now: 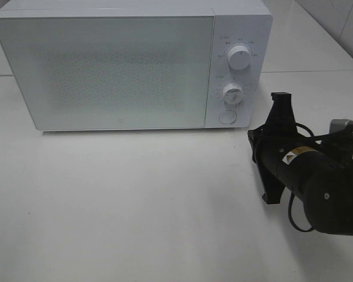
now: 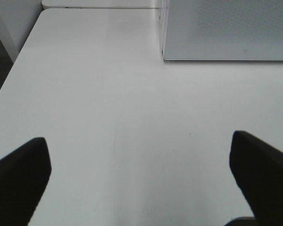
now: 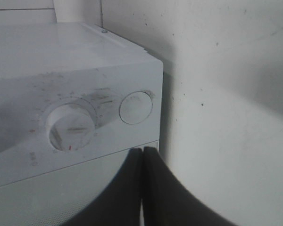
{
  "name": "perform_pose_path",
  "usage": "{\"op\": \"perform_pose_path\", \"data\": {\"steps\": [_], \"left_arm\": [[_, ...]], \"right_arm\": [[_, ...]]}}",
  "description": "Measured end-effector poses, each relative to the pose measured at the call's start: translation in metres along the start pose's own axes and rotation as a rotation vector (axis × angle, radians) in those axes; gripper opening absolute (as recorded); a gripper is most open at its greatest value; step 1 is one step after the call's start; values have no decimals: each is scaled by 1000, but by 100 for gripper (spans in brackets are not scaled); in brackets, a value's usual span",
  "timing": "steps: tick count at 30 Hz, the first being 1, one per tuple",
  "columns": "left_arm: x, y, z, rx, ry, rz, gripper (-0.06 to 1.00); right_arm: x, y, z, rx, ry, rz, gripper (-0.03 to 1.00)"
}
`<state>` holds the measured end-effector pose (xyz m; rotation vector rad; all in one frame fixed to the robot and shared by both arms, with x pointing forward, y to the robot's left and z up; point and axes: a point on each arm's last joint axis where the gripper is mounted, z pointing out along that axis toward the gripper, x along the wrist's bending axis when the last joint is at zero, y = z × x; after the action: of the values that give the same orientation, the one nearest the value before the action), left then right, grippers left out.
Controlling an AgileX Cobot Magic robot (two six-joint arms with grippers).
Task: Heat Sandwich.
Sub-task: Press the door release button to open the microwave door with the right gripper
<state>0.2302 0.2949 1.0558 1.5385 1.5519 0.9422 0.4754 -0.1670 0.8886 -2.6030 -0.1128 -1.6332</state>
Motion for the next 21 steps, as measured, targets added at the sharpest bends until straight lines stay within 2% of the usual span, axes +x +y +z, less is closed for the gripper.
{"op": "perform_pose_path", "data": {"steps": [8, 21], "left_arm": [[0, 0, 0, 0, 0, 0, 97], [0, 0, 0, 0, 0, 0, 97]], "right_arm": [[3, -10, 38, 11, -21, 4, 1], [11, -10, 67, 14, -26, 32, 1]]}}
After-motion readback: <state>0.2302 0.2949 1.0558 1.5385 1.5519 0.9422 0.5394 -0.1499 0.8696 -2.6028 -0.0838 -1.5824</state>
